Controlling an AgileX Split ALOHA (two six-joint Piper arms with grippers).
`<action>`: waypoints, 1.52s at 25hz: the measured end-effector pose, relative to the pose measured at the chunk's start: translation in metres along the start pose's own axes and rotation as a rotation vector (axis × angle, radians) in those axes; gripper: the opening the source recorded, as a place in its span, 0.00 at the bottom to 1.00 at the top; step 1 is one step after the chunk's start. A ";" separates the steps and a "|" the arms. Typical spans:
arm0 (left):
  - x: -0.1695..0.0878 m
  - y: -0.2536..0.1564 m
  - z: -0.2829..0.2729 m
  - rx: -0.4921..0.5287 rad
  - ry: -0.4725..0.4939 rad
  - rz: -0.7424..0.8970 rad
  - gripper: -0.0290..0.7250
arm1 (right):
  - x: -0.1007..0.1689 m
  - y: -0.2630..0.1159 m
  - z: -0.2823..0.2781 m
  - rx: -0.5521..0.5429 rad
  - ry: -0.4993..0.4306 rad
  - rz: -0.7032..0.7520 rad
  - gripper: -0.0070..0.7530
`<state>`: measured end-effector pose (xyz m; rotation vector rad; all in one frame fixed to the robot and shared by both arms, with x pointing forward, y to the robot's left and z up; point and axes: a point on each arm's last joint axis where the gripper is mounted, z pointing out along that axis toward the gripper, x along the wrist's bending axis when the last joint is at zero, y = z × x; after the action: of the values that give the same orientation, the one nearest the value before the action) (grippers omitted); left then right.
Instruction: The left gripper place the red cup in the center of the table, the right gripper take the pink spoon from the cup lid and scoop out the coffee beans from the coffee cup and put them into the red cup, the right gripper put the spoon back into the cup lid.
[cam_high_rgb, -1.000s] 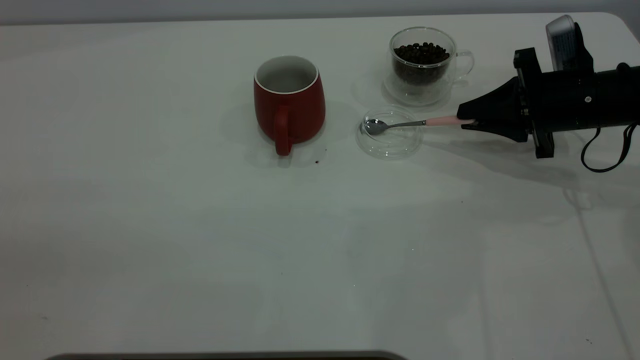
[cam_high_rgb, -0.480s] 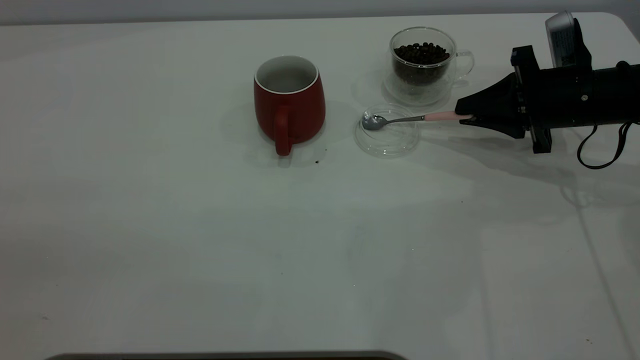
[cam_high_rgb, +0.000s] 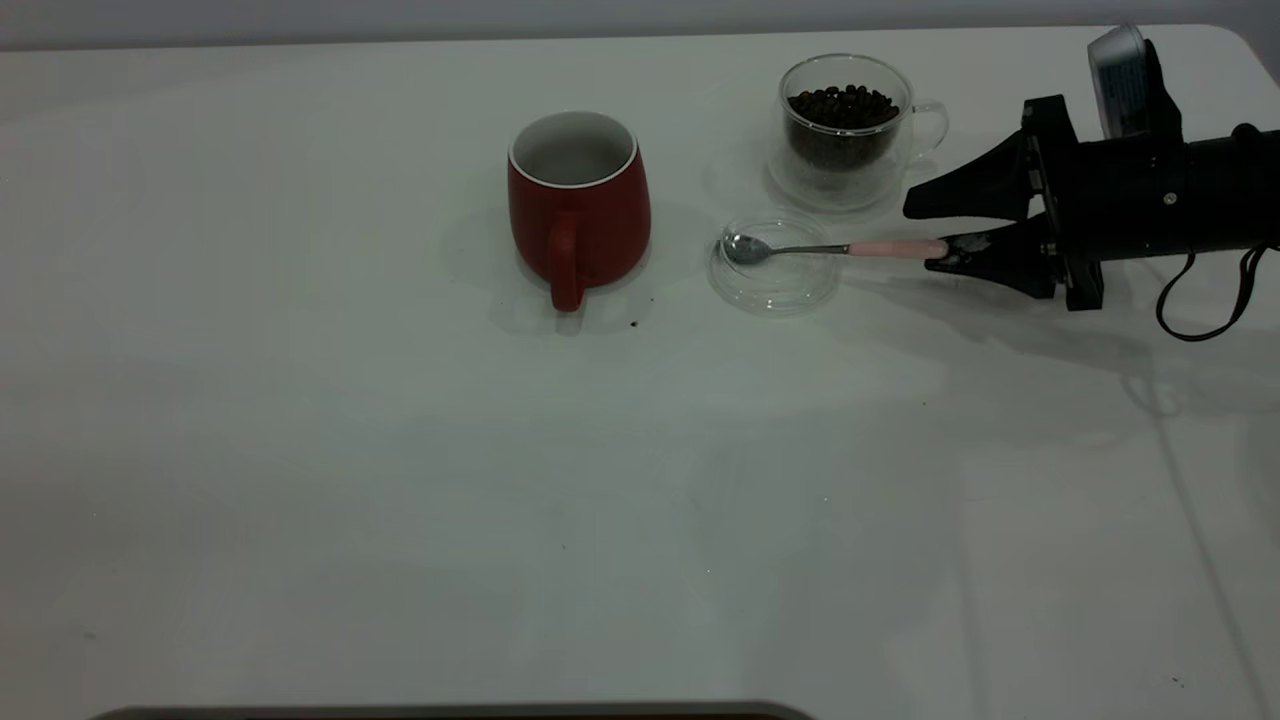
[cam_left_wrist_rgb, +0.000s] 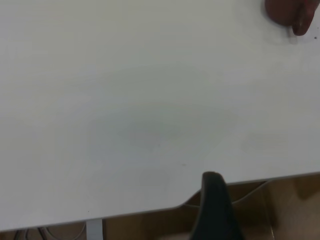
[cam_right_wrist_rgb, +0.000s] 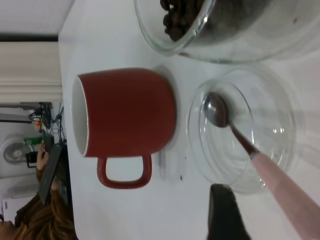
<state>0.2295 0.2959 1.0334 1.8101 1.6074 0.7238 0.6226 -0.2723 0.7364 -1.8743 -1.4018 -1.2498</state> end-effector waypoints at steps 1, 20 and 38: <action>0.000 0.000 0.000 0.000 0.000 0.000 0.82 | 0.000 0.000 0.000 0.004 -0.005 0.003 0.67; 0.000 0.000 0.000 0.000 0.000 0.000 0.82 | 0.102 0.038 -0.114 0.096 -0.464 -0.101 0.68; 0.000 0.000 0.000 0.000 0.000 0.000 0.82 | 0.260 -0.111 -0.225 0.231 -0.916 -0.362 0.68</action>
<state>0.2295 0.2959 1.0334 1.8101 1.6074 0.7238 0.4493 -0.2878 1.0532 -2.1741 -2.2988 -0.2684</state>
